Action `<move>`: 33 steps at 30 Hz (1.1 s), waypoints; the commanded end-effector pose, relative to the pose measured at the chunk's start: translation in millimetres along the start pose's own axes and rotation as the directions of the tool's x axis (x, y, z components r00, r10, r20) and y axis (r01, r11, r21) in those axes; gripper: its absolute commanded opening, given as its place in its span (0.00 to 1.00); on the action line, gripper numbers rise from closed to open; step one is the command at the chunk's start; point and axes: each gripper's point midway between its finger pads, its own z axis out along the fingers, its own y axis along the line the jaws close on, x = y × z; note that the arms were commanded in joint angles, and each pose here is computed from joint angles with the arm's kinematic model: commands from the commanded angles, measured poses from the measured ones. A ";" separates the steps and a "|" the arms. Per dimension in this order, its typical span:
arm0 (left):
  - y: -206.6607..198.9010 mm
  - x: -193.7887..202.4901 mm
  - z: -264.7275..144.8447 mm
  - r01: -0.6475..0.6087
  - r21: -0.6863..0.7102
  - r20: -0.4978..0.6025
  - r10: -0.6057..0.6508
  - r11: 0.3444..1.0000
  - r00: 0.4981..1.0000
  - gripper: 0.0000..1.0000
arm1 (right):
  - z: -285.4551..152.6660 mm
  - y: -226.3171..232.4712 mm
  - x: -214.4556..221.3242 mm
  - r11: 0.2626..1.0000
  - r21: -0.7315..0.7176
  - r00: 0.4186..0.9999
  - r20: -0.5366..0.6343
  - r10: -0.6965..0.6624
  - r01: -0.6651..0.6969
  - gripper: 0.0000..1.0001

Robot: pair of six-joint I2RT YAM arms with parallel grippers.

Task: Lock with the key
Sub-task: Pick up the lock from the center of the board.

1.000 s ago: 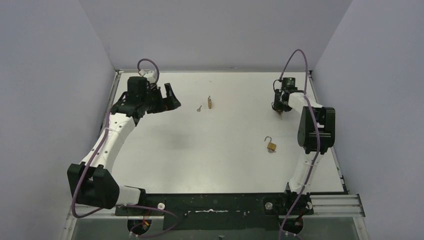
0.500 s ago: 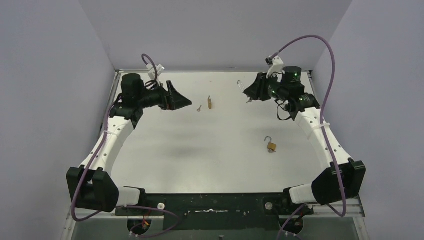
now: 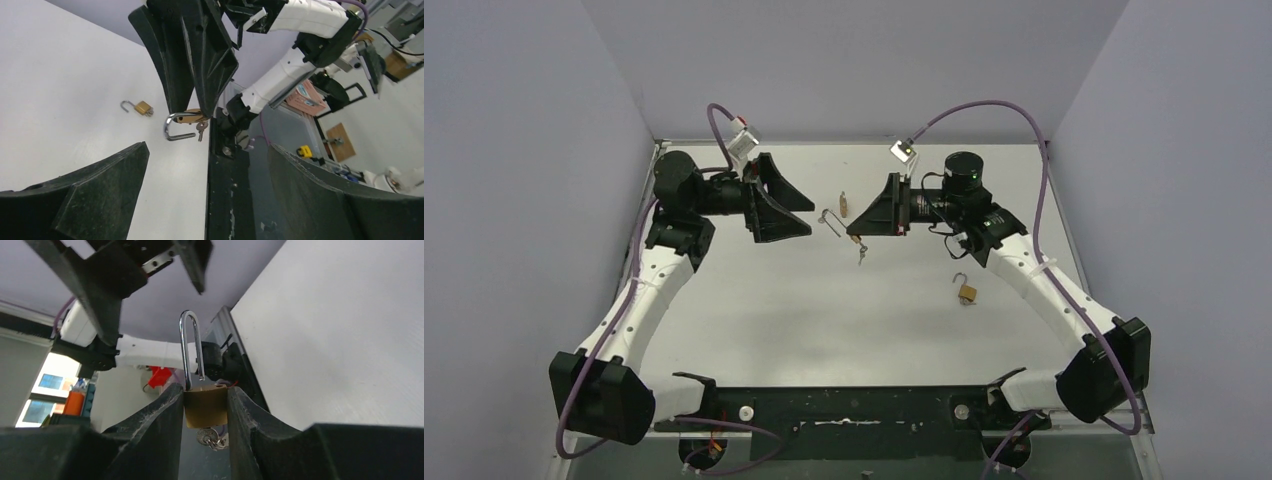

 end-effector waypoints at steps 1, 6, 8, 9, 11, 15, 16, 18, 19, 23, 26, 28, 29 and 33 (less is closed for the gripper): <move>-21.9 6.0 4.4 -0.015 0.127 -0.080 0.025 0.992 0.997 0.86 | -2.3 84.4 -9.4 0.970 -0.229 0.997 0.006 -0.083 0.082 0.10; -24.7 8.0 4.9 -0.025 0.144 -0.084 0.038 0.989 0.996 0.84 | 8.8 89.5 -2.4 0.967 -0.249 0.996 -0.045 -0.073 0.059 0.10; -26.5 7.9 5.4 -0.024 0.152 -0.088 0.037 0.988 0.995 0.81 | 11.7 87.8 -1.1 0.967 -0.251 0.996 -0.056 -0.068 0.052 0.10; -26.5 8.3 5.6 -0.021 0.155 -0.089 0.035 0.988 0.995 0.81 | 13.0 86.5 -0.8 0.967 -0.249 0.996 -0.057 -0.067 0.051 0.10; -27.0 9.0 6.5 -0.018 0.162 -0.092 0.033 0.987 0.995 0.80 | 15.4 81.5 0.8 0.970 -0.239 0.995 -0.069 -0.067 0.049 0.10; -28.9 6.6 8.0 -0.019 0.173 -0.088 0.035 0.985 0.996 0.72 | 18.9 72.6 0.9 0.975 -0.212 0.993 -0.082 -0.082 0.063 0.10; -28.7 6.0 8.2 -0.017 0.175 -0.088 0.032 0.985 0.996 0.69 | 19.9 71.1 0.8 0.976 -0.210 0.993 -0.084 -0.079 0.060 0.10; -29.8 3.9 8.6 -0.017 0.178 -0.086 0.033 0.984 0.996 0.66 | 20.9 70.0 1.4 0.976 -0.212 0.993 -0.091 -0.077 0.056 0.10; -29.3 3.4 8.7 -0.014 0.178 -0.085 0.030 0.984 0.996 0.64 | 21.2 69.8 1.5 0.975 -0.213 0.993 -0.093 -0.078 0.056 0.10; -28.2 3.9 9.2 -0.007 0.180 -0.089 0.023 0.984 0.996 0.58 | 21.1 70.4 1.8 0.974 -0.219 0.992 -0.098 -0.082 0.059 0.10; -27.4 5.5 8.8 -0.001 0.182 -0.094 0.019 0.983 0.995 0.52 | 21.1 70.3 2.0 0.974 -0.221 0.992 -0.099 -0.083 0.059 0.10; -27.2 6.7 8.8 0.004 0.184 -0.099 0.015 0.983 0.995 0.48 | 20.7 71.3 2.3 0.973 -0.224 0.991 -0.101 -0.085 0.060 0.10; -26.3 7.0 8.7 0.006 0.184 -0.100 0.012 0.983 0.995 0.46 | 20.6 71.8 2.0 0.973 -0.225 0.991 -0.101 -0.086 0.061 0.10; -26.2 7.3 9.2 0.011 0.193 -0.108 0.010 0.981 0.994 0.30 | 19.3 76.1 -0.4 0.970 -0.230 0.991 -0.092 -0.100 0.076 0.10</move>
